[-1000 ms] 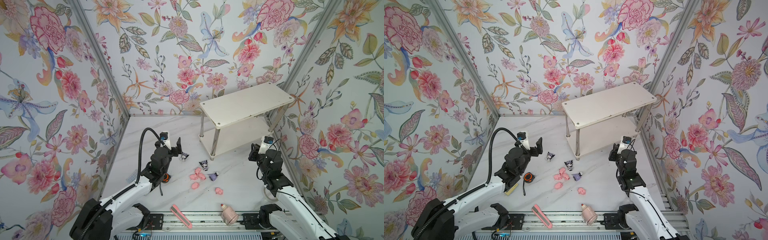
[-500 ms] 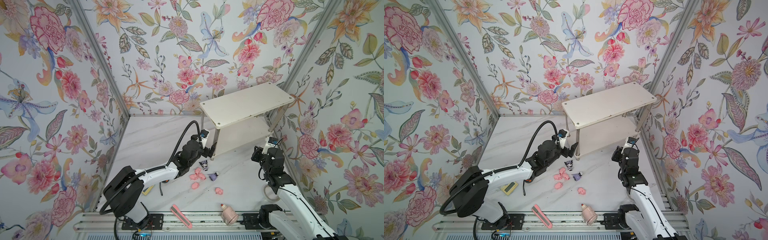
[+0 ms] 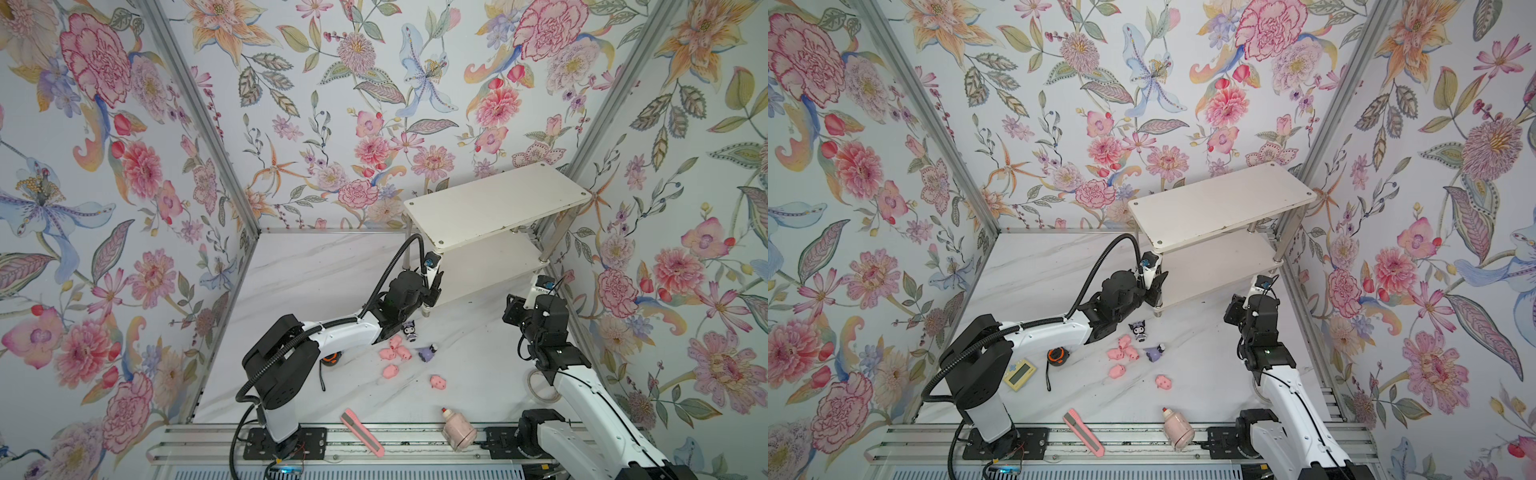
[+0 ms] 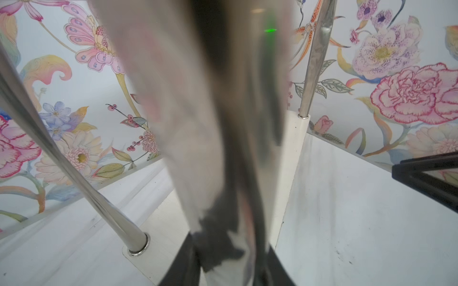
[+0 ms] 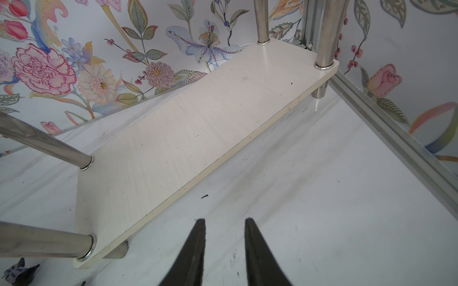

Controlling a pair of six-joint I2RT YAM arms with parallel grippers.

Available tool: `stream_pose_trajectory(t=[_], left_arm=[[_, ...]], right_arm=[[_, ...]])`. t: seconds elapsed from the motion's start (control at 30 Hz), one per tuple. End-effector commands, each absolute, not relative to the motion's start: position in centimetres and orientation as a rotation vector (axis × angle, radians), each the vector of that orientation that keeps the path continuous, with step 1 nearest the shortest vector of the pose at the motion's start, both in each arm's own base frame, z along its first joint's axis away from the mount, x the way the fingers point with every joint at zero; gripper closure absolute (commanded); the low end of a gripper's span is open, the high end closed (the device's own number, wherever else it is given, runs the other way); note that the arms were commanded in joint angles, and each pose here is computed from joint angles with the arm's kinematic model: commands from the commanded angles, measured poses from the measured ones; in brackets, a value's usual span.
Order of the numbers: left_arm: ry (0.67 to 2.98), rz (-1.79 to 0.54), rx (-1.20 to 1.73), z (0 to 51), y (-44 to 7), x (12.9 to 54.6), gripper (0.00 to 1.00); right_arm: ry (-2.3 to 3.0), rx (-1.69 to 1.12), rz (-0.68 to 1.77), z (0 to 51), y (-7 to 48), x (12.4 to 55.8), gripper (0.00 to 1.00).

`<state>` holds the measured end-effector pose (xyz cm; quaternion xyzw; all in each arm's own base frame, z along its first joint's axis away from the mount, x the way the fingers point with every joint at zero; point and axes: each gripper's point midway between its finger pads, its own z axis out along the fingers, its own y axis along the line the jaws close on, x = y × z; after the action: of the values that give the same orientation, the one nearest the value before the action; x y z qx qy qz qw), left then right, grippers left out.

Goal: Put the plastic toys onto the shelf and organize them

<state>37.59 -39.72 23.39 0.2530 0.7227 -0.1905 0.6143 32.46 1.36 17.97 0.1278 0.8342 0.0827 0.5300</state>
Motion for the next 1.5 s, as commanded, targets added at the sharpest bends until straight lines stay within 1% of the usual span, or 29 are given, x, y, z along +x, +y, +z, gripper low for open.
stream_pose_trajectory(t=[0.0, 0.1, 0.3, 0.7, 0.83, 1.0, 1.03, 1.07, 1.1, 1.2, 1.3, 1.47], left_arm=[[1.623, -0.335, 0.562, 25.2, -39.3, 39.3, 0.87], [1.637, -0.303, 0.531, 25.4, -38.1, 40.7, 0.92], [1.646, -0.254, 0.403, 26.5, -33.1, 43.6, 0.91], [1.619, -0.08, 0.107, 29.7, -17.9, 49.7, 0.92], [1.614, -0.041, 0.035, 30.1, -13.7, 49.8, 0.92], [1.62, 0.016, -0.015, 30.1, -10.0, 49.4, 0.91], [1.589, 0.016, -0.029, 31.6, -9.3, 48.6, 0.91], [1.585, 0.022, -0.034, 31.8, -8.8, 48.4, 0.91], [1.586, 0.028, -0.04, 31.8, -8.5, 48.2, 0.91], [1.577, 0.02, -0.048, 32.0, -8.0, 47.8, 0.9], [1.582, 0.007, -0.04, 31.9, -8.2, 47.8, 0.9], [1.593, -0.005, -0.041, 31.5, -8.3, 47.8, 0.9]], right_arm=[[1.988, 0.294, 0.195, 18.6, 1.3, 32.6, 0.69], [1.991, 0.291, 0.191, 18.5, 1.2, 32.4, 0.69], [1.991, 0.288, 0.183, 18.6, 1.0, 32.1, 0.69], [2.018, 0.294, 0.226, 17.8, 1.6, 32.4, 0.69], [2.017, 0.3, 0.21, 17.6, 1.4, 32.3, 0.69], [1.983, 0.299, 0.152, 18.2, 0.6, 32.3, 0.69], [1.971, 0.281, 0.153, 18.5, 0.7, 32.4, 0.68], [1.952, 0.255, 0.159, 18.9, 1.0, 32.6, 0.68], [1.936, 0.224, 0.166, 19.2, 1.3, 32.9, 0.67], [1.876, 0.105, 0.215, 20.4, 2.8, 34.0, 0.53], [1.83, 0.007, 0.271, 21.8, 4.5, 35.6, 0.44], [1.789, -0.114, 0.298, 23.3, 6.7, 39.5, 0.41]])
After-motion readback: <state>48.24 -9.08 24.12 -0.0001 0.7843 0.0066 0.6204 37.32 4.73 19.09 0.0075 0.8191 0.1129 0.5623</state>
